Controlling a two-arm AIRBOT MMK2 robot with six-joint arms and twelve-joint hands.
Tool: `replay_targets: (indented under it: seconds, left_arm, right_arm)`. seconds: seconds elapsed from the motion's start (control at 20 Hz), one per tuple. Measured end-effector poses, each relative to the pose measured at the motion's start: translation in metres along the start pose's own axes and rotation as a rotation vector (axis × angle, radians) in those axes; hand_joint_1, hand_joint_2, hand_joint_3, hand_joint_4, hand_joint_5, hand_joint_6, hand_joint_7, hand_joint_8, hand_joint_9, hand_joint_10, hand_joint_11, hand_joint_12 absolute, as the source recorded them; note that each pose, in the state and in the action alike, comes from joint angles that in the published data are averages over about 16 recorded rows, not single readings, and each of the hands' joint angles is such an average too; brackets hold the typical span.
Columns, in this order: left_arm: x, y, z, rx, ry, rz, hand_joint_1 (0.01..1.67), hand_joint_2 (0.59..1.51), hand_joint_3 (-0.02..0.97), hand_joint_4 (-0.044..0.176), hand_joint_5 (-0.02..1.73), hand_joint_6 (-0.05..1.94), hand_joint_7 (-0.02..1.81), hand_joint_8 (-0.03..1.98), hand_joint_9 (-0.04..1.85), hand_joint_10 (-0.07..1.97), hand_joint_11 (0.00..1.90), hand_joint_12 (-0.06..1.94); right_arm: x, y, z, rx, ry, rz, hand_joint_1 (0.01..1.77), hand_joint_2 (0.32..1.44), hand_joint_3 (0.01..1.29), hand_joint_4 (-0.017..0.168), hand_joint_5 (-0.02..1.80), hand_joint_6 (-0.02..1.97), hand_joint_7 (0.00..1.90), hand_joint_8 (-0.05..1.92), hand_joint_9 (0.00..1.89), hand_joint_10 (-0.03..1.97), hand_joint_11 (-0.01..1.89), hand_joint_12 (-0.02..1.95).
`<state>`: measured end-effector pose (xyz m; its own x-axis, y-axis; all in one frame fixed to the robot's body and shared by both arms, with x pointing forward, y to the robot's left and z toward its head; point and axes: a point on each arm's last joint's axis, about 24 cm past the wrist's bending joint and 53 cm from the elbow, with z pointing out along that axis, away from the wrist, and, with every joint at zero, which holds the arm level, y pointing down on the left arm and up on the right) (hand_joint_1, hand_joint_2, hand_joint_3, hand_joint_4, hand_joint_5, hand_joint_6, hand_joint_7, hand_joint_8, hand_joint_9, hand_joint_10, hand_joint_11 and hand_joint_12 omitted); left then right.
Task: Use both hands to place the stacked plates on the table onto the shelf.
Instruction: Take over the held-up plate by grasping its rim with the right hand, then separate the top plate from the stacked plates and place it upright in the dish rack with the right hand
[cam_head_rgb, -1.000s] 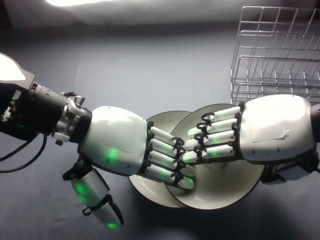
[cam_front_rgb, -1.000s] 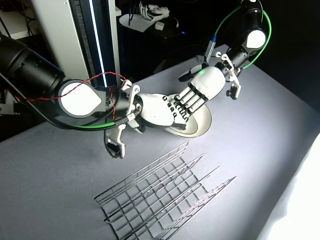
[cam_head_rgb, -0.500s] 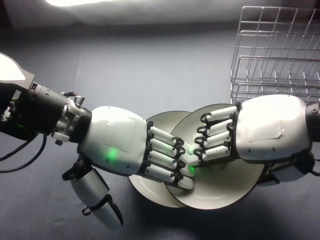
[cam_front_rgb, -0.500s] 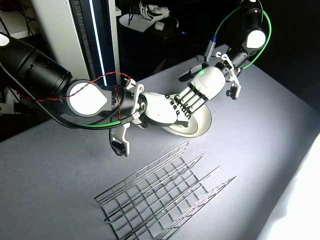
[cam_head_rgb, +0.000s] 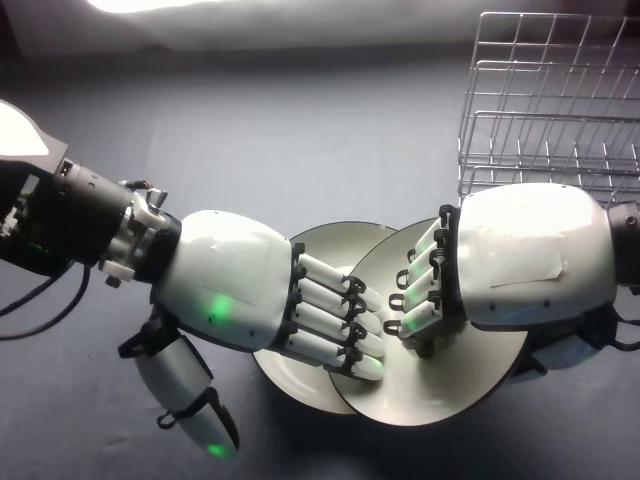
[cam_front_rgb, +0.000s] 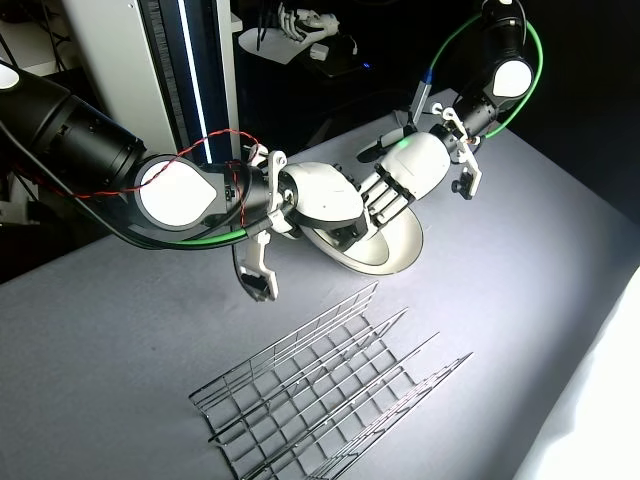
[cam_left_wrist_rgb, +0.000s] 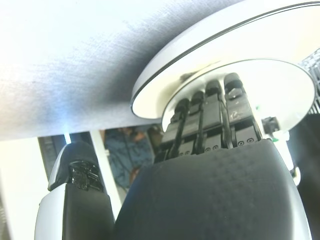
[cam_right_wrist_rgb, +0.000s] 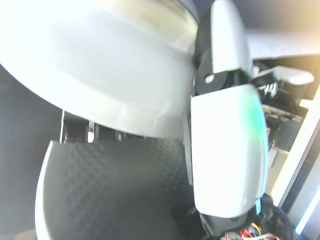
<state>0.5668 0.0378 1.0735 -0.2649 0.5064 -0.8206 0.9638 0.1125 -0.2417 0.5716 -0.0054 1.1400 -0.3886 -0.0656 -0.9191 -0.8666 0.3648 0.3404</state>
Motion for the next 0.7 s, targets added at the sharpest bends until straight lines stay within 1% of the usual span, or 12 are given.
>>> replay_targets:
  seconds: [0.15,0.3,0.5,0.7]
  left_arm:
    - [-0.012,0.009,-0.017,-0.041,-0.029,0.006,0.01,1.111,0.018,-0.004,0.05,-0.02,0.04,0.0,0.03,0.01,0.03,0.02]
    - [-0.024,0.017,-0.037,-0.085,-0.062,0.009,0.01,1.111,0.018,-0.002,0.07,-0.01,0.05,0.0,0.03,0.01,0.03,0.02]
    - [-0.04,0.027,-0.069,-0.148,-0.113,0.003,0.01,1.109,0.017,0.0,0.09,0.0,0.06,0.01,0.03,0.01,0.03,0.02]
    - [-0.047,0.034,-0.1,-0.208,-0.145,-0.012,0.01,1.107,0.017,0.001,0.11,0.02,0.07,0.01,0.04,0.01,0.03,0.02]
  right_arm:
    - [-0.008,0.003,0.001,-0.01,-0.016,-0.008,1.18,0.94,0.01,-0.008,0.74,0.71,0.84,0.62,0.86,0.92,0.84,1.37]
    - [-0.02,0.006,0.001,-0.012,-0.04,-0.01,1.21,0.93,0.01,-0.007,0.75,0.82,0.86,0.75,0.91,1.05,0.89,1.37]
    - [-0.041,0.011,0.001,-0.012,-0.083,-0.011,1.25,0.94,0.01,-0.005,0.78,0.91,0.9,0.84,0.95,1.13,0.9,1.39]
    - [-0.065,0.019,-0.001,-0.015,-0.133,-0.005,1.3,0.96,0.01,-0.003,0.82,0.97,0.94,0.88,0.98,1.16,0.88,1.4]
